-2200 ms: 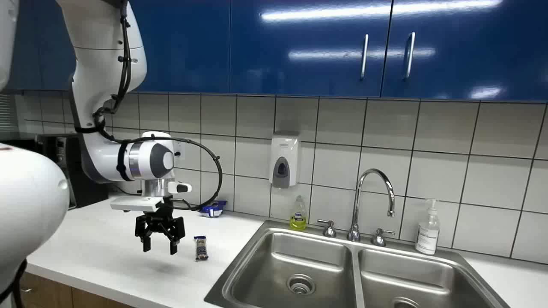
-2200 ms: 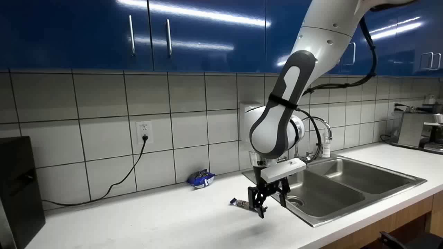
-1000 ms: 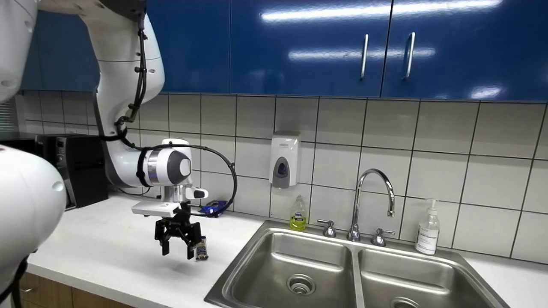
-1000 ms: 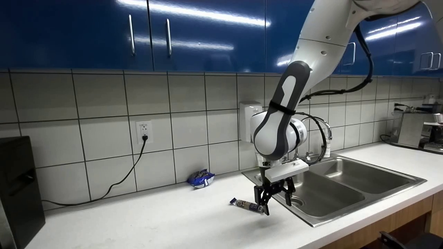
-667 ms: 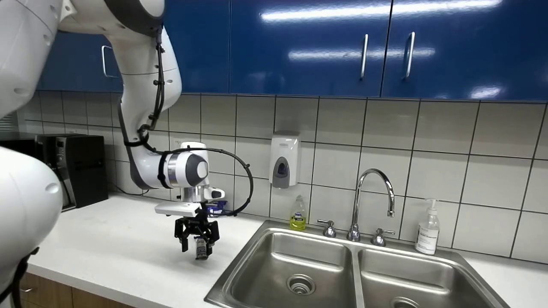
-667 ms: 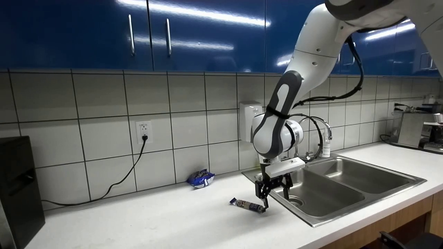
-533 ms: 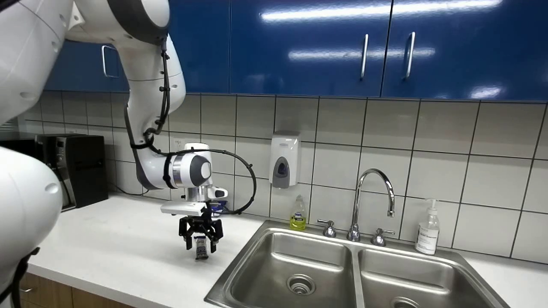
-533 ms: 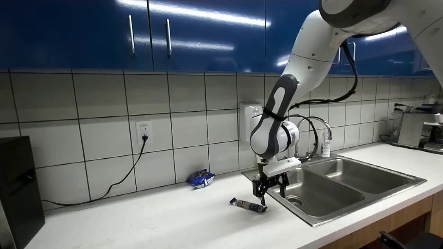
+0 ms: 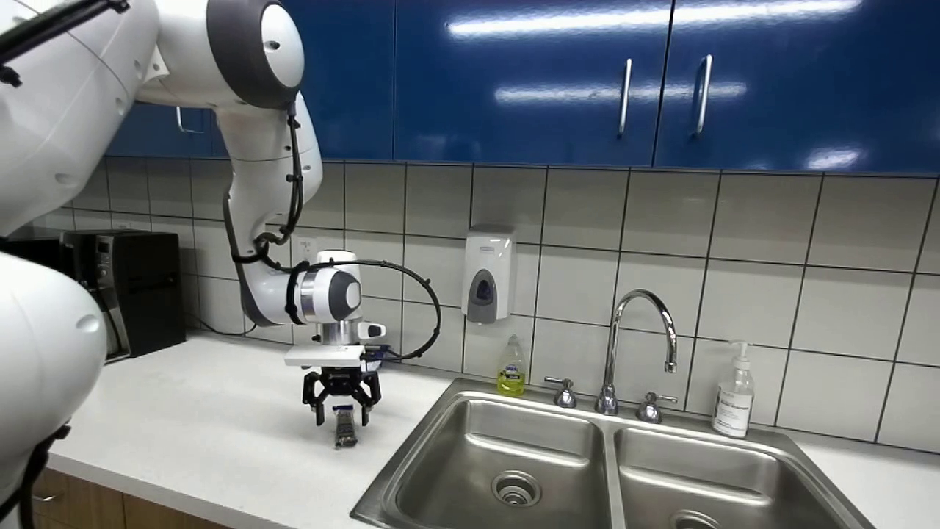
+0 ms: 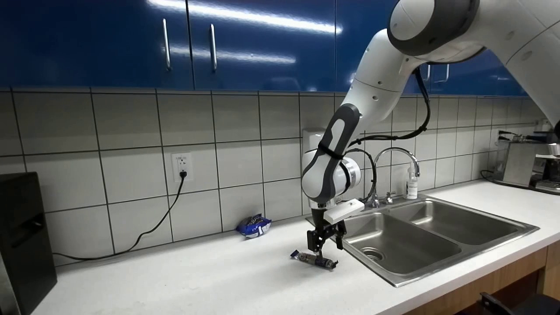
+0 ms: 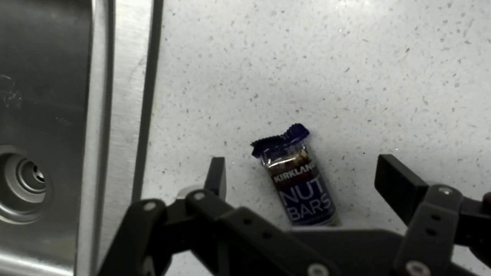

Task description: Put the black snack packet in the left sink

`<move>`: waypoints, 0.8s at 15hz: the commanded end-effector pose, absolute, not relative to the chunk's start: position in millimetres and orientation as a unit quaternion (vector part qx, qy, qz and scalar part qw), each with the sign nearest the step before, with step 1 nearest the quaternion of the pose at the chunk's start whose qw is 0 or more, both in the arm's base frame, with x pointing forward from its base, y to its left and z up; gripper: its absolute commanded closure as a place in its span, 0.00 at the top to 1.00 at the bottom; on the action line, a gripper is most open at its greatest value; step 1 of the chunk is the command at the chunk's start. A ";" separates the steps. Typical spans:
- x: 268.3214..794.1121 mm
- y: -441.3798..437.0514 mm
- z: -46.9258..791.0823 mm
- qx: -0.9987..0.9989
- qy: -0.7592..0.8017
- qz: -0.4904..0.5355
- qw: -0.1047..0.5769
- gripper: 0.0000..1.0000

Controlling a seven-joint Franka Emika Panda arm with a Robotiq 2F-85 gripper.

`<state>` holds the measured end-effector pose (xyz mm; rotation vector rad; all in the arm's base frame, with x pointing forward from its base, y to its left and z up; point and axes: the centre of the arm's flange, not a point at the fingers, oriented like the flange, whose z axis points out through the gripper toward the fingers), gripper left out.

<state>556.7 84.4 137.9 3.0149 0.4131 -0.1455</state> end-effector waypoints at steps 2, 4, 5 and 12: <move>566.4 88.5 139.3 0.974 0.206 -0.081 0.048 1.00; 567.6 89.5 138.8 0.969 0.225 -0.087 0.050 1.00; 568.6 89.5 138.0 0.967 0.235 -0.087 0.053 1.00; 579.9 93.5 131.0 0.949 0.299 -0.078 0.067 1.00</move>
